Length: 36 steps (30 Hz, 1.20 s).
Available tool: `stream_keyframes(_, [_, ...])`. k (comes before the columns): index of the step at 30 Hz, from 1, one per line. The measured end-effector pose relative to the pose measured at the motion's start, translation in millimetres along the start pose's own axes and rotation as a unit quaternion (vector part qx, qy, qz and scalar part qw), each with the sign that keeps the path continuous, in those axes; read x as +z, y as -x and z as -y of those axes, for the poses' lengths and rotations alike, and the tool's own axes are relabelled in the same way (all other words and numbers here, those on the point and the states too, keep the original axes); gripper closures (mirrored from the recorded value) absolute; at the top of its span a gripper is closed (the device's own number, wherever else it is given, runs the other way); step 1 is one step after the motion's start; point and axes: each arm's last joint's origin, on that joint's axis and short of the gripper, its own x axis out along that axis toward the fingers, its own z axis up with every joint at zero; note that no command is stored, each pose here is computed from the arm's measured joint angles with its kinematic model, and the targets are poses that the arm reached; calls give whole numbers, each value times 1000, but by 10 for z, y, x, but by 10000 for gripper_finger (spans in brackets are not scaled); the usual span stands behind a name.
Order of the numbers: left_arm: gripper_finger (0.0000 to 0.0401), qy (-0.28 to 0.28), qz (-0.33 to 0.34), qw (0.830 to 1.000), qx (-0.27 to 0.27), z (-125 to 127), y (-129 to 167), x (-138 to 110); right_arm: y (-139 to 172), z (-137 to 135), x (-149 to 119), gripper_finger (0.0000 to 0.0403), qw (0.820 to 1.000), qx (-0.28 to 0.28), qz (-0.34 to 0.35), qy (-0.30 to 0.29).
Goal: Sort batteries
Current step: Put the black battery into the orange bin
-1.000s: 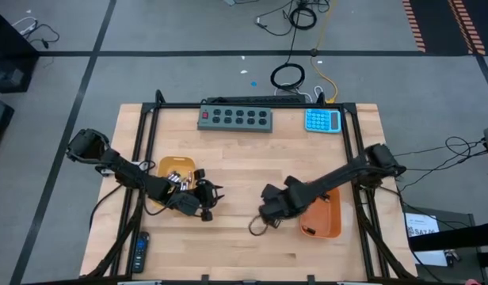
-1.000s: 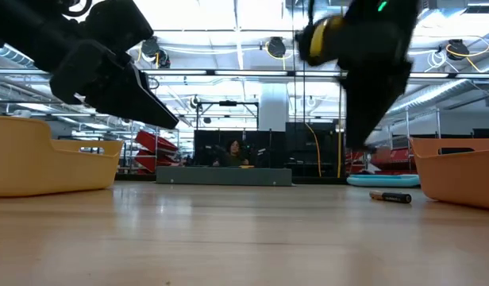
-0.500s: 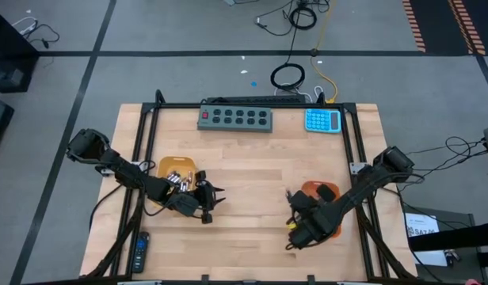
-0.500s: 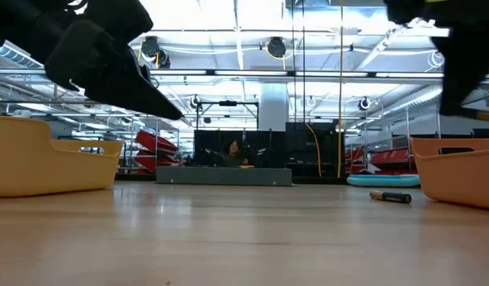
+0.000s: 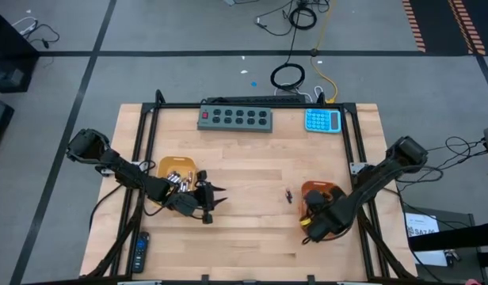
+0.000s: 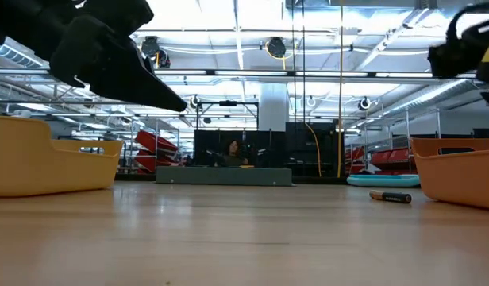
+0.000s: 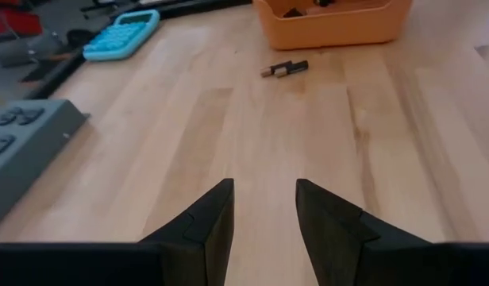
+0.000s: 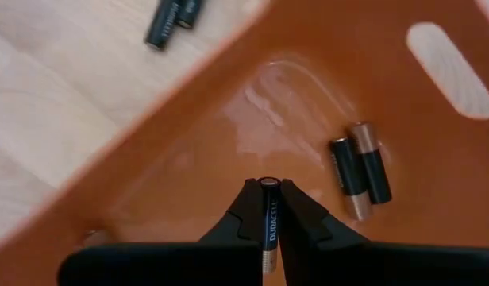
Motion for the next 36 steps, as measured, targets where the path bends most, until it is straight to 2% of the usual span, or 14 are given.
stream_keyframes(5, [255, -20, 10, 999, 29, -16, 0, 20, -138, 245, -37, 399, 1000, 29, 0, -9])
stream_keyframes(10, [255, -49, 28, 996, 69, -39, 1, 63, -233, 396, -45, 369, 1000, 30, -5, -8])
stream_keyframes(17, [255, -98, 36, 989, 105, -62, 3, 96, -244, 390, -42, 335, 999, 40, -11, 9])
stream_keyframes(23, [255, -87, 25, 986, 137, -190, -67, 99, -225, 394, -19, 334, 999, 33, 11, 15])
stream_keyframes(31, [255, -71, 16, 992, 103, -284, -137, 68, 91, 222, 232, 333, 995, 65, 71, 21])
stream_keyframes(36, [255, -65, 21, 993, 100, -356, -123, -131, 298, 118, 535, 333, 988, 89, 121, 44])
